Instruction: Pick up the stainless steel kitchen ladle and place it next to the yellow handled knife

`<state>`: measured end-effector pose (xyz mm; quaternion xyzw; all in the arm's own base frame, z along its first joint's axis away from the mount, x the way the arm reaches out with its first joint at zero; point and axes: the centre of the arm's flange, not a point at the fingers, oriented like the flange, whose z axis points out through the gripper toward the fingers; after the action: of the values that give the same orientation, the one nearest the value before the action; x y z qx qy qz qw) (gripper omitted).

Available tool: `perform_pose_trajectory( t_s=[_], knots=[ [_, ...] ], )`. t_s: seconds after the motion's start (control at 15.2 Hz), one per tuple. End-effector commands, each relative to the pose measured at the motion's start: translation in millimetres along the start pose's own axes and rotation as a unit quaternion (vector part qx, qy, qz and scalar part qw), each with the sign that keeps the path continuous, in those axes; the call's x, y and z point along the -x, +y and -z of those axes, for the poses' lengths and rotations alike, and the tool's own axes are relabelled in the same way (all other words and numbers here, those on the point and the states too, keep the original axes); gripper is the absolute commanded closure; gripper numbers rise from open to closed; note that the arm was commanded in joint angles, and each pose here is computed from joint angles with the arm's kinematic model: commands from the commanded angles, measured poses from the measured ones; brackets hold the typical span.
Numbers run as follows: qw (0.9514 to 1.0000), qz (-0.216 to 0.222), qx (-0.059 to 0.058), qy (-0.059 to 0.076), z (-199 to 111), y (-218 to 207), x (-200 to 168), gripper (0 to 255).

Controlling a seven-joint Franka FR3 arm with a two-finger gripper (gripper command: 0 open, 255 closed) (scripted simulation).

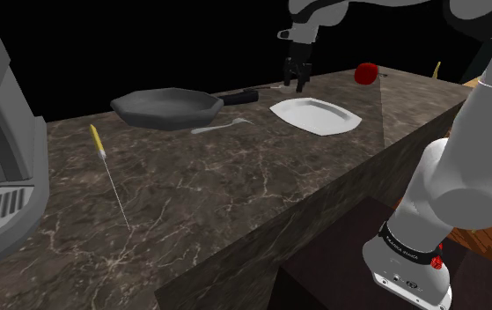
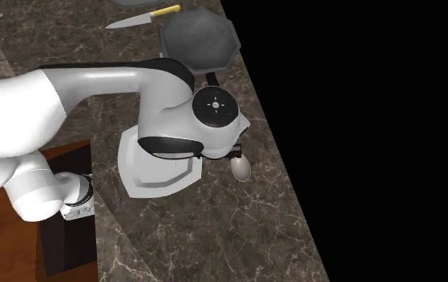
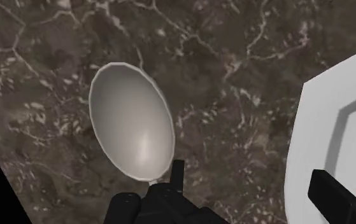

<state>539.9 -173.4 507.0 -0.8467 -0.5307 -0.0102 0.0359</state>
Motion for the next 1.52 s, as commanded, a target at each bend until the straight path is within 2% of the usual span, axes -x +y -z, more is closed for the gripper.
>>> perform_pose_trajectory(
  t_s=[0.0,0.26,0.79,1.32,1.39,1.45],
  knots=[
    [0.9986,0.052,0.001,0.013,-5,22,-13,0],
    [0.9889,0.144,0.002,0.037,-3,57,-43,0],
    [0.9889,0.144,0.002,0.037,-43,56,-46,0],
    [0.9889,0.144,0.002,0.037,-43,56,-46,0],
    [0.9889,0.144,0.002,0.037,-43,56,-46,255],
    [0.9889,0.144,0.002,0.037,-43,56,-46,255]
  ],
)
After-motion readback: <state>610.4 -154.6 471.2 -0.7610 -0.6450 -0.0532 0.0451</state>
